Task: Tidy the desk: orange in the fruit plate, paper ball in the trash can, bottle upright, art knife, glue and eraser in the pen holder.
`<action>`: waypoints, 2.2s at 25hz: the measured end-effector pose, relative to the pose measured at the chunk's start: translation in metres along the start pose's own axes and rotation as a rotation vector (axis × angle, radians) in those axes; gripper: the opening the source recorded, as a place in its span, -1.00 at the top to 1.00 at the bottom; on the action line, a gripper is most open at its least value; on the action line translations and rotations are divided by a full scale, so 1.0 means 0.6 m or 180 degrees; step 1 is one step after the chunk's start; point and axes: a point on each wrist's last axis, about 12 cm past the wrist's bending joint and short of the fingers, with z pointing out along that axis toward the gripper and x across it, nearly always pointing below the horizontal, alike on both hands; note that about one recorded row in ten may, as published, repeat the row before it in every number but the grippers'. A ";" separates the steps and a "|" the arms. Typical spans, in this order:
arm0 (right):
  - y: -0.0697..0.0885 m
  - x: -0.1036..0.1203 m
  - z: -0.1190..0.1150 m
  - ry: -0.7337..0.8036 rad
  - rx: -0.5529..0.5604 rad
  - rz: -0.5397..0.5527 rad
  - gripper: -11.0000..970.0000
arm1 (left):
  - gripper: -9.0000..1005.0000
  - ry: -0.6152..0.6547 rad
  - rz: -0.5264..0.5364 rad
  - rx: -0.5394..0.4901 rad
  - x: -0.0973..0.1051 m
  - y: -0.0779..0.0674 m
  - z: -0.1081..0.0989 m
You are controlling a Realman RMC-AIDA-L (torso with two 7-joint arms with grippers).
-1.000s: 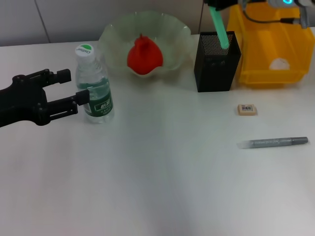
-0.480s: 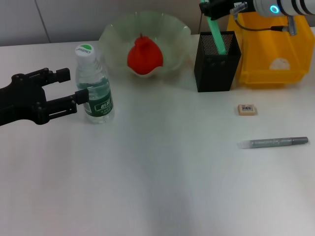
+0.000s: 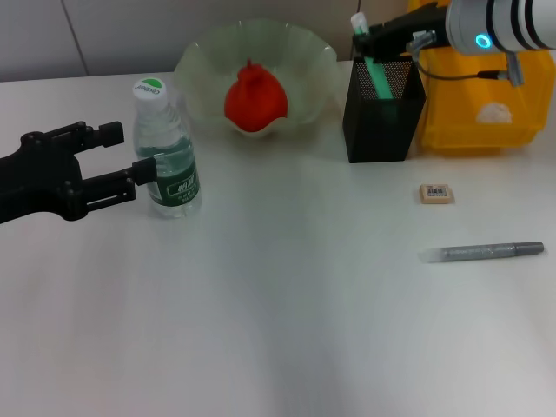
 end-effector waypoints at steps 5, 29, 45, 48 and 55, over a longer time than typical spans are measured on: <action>0.005 0.011 0.001 0.0130 -0.0093 0.0025 0.59 | -0.48 -0.0002 -0.0004 0.0014 0.000 -0.001 0.000; 0.009 -0.013 -0.040 -0.0046 -0.0225 0.0160 0.51 | -0.48 -0.0019 -0.0014 0.0005 0.001 -0.001 -0.001; 0.031 -0.016 -0.108 0.0270 -0.0570 0.0280 0.51 | -0.48 -0.0057 0.0033 0.0019 0.006 -0.004 -0.007; 0.045 -0.011 -0.123 0.0381 -0.0732 0.0186 0.51 | -0.48 -0.0074 0.0020 0.0016 0.009 -0.006 -0.010; 0.062 0.004 -0.158 0.0547 -0.1091 0.0060 0.51 | -0.48 -0.0115 -0.0007 -0.0016 0.010 -0.004 -0.016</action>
